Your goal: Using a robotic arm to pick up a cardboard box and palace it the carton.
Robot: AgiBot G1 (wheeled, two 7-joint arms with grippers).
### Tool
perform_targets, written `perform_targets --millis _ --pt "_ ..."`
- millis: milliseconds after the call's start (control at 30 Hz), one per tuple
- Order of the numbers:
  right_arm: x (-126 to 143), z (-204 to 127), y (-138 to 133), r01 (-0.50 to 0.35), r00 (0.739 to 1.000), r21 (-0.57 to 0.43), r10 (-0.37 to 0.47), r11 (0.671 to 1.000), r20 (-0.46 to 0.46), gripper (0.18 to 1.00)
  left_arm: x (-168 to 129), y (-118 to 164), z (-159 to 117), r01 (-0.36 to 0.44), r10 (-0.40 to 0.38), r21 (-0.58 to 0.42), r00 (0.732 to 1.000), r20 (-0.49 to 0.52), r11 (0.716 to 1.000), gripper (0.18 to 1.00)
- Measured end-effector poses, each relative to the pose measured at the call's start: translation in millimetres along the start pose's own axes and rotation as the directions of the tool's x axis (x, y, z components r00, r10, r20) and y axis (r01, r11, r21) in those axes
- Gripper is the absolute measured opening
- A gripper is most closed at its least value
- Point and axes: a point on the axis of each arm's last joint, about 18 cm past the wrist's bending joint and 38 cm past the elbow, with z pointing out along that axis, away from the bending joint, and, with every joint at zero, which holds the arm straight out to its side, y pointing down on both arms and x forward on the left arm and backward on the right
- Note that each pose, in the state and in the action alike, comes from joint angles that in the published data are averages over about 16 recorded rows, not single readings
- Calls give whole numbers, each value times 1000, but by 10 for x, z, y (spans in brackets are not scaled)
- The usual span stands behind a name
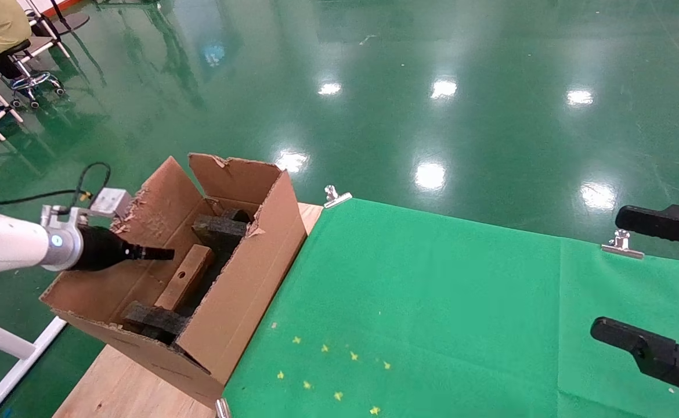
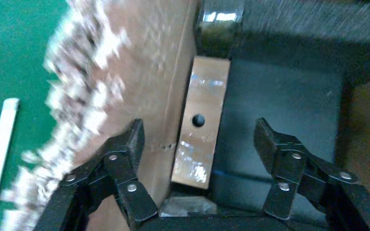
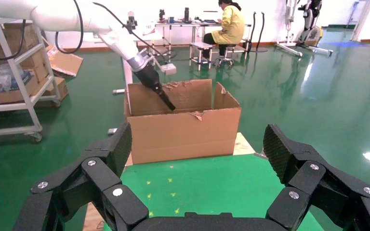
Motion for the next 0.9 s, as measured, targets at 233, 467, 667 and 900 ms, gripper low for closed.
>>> perform_targets --millis 233,467,667,900 --pt "0 0 0 0 1000 0 0 1000 0 1001 -10 -302 -275 44 -39 71 996 -75 996 852" --pt "0 0 0 0 1000 0 0 1000 0 1001 5 -637 -689 121 -89 153 975 -202 981 946" --pt "0 0 0 0 1000 0 0 1000 0 1001 103 -800 -1074 242 -160 177 911 -380 954 984" --pt "0 0 0 0 1000 0 0 1000 0 1001 286 -860 -1439 355 -213 138 782 -585 925 1001"
